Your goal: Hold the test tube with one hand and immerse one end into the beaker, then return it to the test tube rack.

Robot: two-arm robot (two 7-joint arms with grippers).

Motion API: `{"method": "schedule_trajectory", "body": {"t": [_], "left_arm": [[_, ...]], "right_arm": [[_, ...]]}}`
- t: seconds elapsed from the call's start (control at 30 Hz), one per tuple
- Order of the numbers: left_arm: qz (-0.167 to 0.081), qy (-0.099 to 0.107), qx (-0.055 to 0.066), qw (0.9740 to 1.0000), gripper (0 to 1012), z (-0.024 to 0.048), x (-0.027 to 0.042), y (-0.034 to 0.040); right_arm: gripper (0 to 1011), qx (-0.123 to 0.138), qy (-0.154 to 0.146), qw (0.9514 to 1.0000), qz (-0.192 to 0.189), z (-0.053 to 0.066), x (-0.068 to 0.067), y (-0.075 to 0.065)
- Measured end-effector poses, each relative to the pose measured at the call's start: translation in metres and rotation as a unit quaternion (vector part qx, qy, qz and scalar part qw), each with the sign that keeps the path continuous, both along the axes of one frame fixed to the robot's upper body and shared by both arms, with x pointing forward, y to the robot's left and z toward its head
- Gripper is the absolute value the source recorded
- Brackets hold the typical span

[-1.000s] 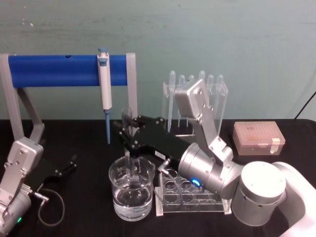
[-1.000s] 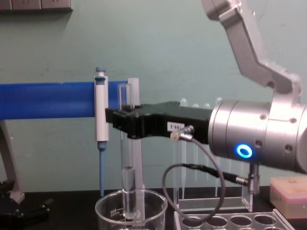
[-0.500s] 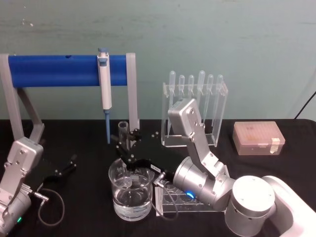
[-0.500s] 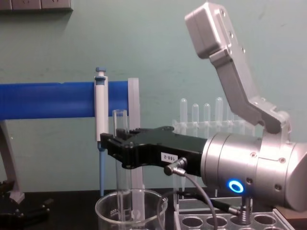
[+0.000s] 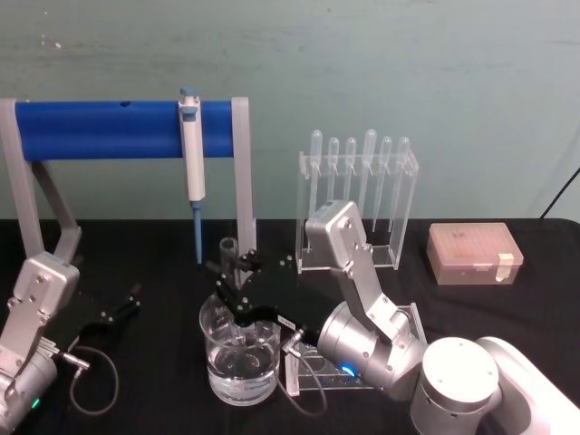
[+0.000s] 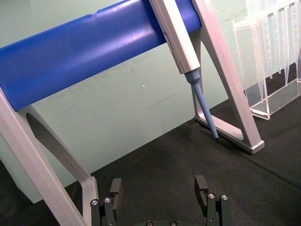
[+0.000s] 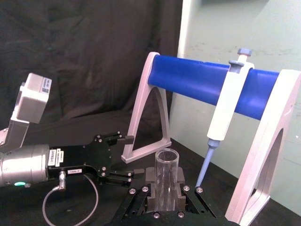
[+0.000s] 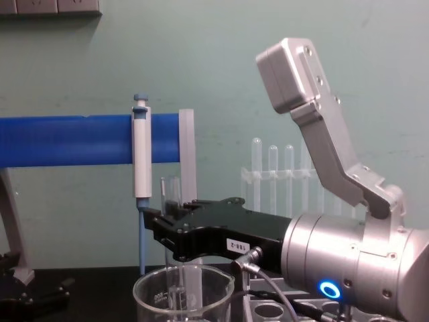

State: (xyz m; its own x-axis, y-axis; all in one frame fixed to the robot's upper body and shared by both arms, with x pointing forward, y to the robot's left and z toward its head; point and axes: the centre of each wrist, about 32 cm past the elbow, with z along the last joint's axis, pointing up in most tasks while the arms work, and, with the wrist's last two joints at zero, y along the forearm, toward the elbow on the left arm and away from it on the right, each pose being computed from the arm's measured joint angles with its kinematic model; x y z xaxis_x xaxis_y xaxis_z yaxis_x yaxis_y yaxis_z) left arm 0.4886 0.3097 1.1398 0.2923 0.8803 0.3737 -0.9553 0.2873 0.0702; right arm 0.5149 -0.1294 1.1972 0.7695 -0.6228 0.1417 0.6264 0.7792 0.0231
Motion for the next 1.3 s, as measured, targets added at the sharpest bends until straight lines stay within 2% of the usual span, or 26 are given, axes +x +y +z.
{"method": "schedule_trajectory", "body": {"t": [0.63,1.3], "left_arm": [[0.000,0.000,0.000,1.0000,1000,0.0000,0.0000,0.0000],[0.000,0.000,0.000,1.0000,1000,0.0000,0.0000,0.0000]], "right_arm": [[231,0.002,0.011,0.9999,-0.006,-0.011,-0.006,-0.004],[230,0.005,0.008,0.9999,-0.011,-0.013,-0.010,-0.005]]}}
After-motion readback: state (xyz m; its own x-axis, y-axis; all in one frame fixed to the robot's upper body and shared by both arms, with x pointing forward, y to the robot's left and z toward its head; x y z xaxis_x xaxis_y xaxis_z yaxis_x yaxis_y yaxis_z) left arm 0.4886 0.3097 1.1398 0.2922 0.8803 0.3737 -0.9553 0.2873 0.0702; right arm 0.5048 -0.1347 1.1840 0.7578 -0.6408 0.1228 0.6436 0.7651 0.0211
